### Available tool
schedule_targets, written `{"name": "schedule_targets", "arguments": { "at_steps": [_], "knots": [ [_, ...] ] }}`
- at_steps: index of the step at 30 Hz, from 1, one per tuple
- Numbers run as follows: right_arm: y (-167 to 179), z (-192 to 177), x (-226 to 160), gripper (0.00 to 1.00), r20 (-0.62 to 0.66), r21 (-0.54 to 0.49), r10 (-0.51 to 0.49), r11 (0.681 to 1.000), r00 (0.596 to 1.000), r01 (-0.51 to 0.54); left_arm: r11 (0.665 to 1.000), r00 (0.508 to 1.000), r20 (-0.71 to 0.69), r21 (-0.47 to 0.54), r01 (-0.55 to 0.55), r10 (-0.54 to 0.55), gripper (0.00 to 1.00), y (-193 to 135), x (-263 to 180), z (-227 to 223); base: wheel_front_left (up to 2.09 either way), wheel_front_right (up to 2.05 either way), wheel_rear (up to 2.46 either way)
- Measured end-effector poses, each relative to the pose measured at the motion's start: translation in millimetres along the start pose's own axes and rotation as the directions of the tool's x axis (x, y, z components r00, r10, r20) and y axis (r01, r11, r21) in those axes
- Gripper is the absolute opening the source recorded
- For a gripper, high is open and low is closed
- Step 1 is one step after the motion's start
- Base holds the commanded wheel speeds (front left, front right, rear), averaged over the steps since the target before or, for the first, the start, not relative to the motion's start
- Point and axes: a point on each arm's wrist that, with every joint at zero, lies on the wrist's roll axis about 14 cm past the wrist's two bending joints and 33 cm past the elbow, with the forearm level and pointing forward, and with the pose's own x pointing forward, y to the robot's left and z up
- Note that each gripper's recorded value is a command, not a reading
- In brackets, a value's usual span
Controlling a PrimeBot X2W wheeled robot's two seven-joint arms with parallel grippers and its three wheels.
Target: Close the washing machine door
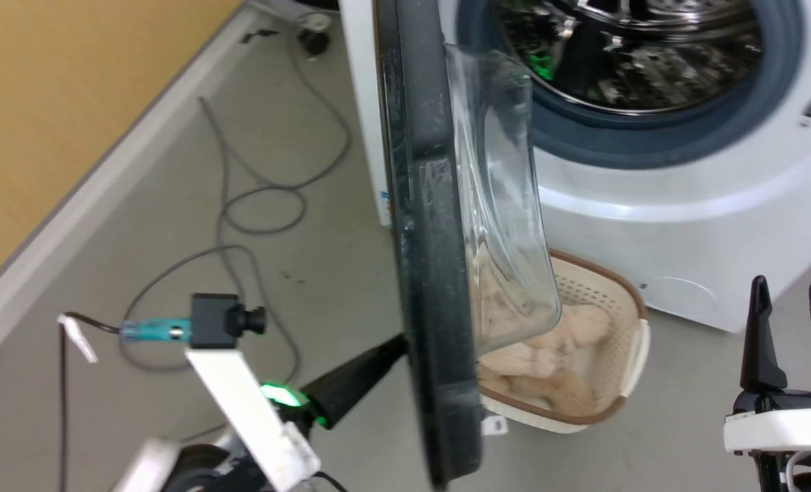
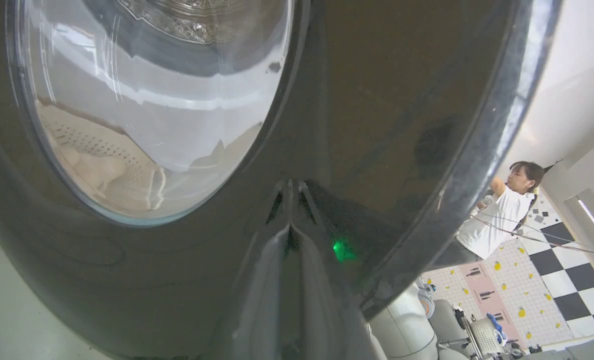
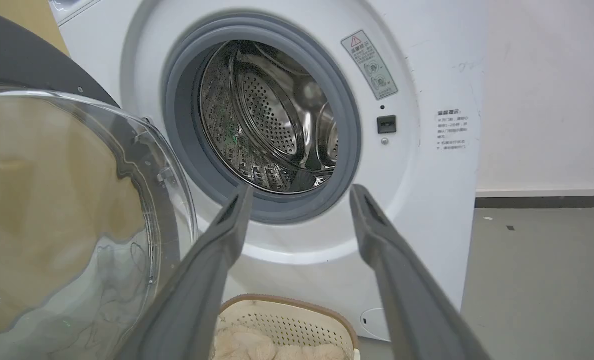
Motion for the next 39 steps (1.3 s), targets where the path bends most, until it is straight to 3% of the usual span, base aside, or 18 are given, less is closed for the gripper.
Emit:
{"name": "schedule_targets", "arguments": {
  "at_steps": [9, 22, 39],
  "knots": [
    [-35, 17, -23, 1.0, 0.026, -0.034, -0.099, 0.994, 0.995, 0.1, 0.99, 0.994, -0.043, -0.1, 0.098, -0.102, 0.0, -15, 53, -31, 0.0, 0.0, 0.0],
    [-88, 35, -56, 1.0, 0.06, -0.071, -0.25, 0.964, 0.966, 0.254, 0.97, 0.976, -0.09, -0.162, 0.181, -0.197, 0.0, -32, 125, -59, 0.0, 0.0, 0.0],
    [-133, 43, -93, 1.0, 0.062, -0.118, -0.391, 0.911, 0.918, 0.396, 0.96, 0.965, -0.136, -0.203, 0.194, -0.224, 0.0, -30, 187, -90, 0.0, 0.0, 0.0]
  ]
}}
